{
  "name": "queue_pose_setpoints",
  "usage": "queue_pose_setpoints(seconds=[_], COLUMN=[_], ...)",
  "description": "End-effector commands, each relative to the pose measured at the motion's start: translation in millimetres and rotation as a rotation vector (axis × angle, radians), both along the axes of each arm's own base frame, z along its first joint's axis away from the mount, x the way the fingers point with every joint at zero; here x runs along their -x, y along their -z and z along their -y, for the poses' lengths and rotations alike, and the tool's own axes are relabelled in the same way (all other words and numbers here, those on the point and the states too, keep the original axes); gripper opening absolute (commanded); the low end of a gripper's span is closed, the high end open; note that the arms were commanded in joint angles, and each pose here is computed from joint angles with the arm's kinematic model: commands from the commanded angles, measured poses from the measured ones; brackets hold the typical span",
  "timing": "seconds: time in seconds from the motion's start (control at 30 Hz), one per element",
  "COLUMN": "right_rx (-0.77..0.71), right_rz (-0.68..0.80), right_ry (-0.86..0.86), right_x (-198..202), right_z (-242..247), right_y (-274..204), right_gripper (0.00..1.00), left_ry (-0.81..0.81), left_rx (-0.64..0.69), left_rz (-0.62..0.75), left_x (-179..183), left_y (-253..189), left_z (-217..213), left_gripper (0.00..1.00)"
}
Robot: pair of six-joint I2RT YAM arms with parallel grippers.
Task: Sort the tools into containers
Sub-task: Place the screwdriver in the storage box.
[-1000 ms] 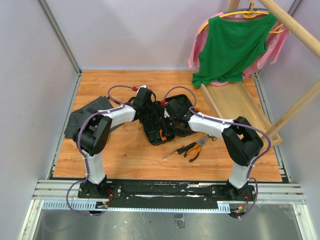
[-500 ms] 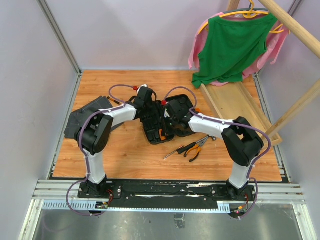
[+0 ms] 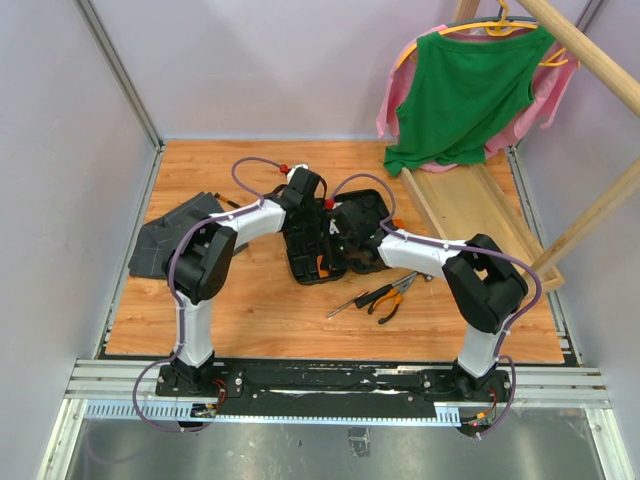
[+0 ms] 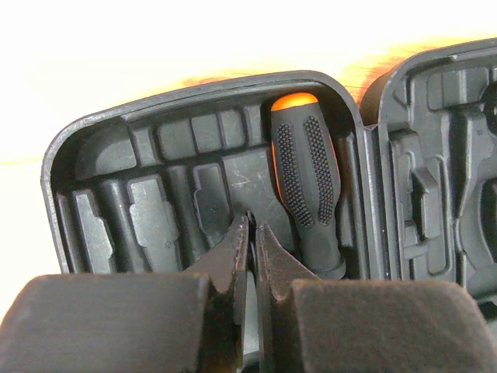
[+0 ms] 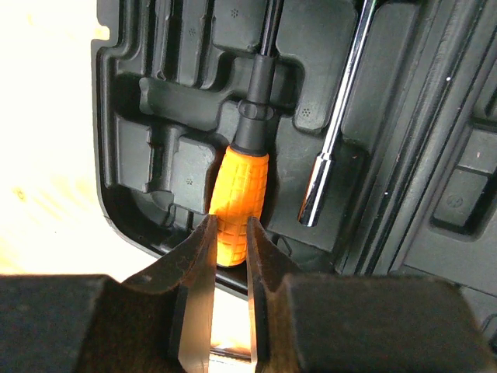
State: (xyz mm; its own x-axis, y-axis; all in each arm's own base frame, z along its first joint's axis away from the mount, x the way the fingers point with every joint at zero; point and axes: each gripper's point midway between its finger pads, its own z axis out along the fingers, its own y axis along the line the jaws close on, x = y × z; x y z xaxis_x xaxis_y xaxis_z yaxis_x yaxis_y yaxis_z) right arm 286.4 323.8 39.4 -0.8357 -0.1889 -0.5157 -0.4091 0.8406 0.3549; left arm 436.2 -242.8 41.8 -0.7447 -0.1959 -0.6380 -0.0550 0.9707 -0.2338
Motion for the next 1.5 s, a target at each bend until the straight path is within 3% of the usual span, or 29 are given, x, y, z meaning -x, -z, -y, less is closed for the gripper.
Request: queue_pose_setpoints(seconds=[0.0, 0.6, 0.63, 0.83, 1.13, 1.47], right_rx=[0.315, 0.369, 0.376, 0.367, 0.367, 0.355], right_rz=[-0.202, -0.231, -0.235, -0.226, -0.191, -0.161], right_ry=[0.004, 0.049, 0.051, 0.045, -0.004, -0.006], right_x=[55, 65, 67, 69, 65, 52], right_z=[68, 90, 92, 93, 92, 83], right_y=[85, 104, 106, 101, 80, 72], right_gripper=[0.13, 0.12, 0.12, 0.12, 0.14, 0.16], left_ry=[0.048, 0.111, 0.114, 0.128, 0.146, 0.123], left_rx=[-0.259, -0.316, -0.316, -0.254, -0.141, -0.038], left_rz=[-0.267, -0.416, -0.431, -0.439, -0.28, -0.015], left_x=[59, 110, 116, 129, 104, 46], left_y=[86, 131, 134, 133, 65, -39], left_z=[-39, -54, -57, -52, -28, -11], left_gripper=[0.07, 0.05, 0.01, 0.0, 0.02, 0.18])
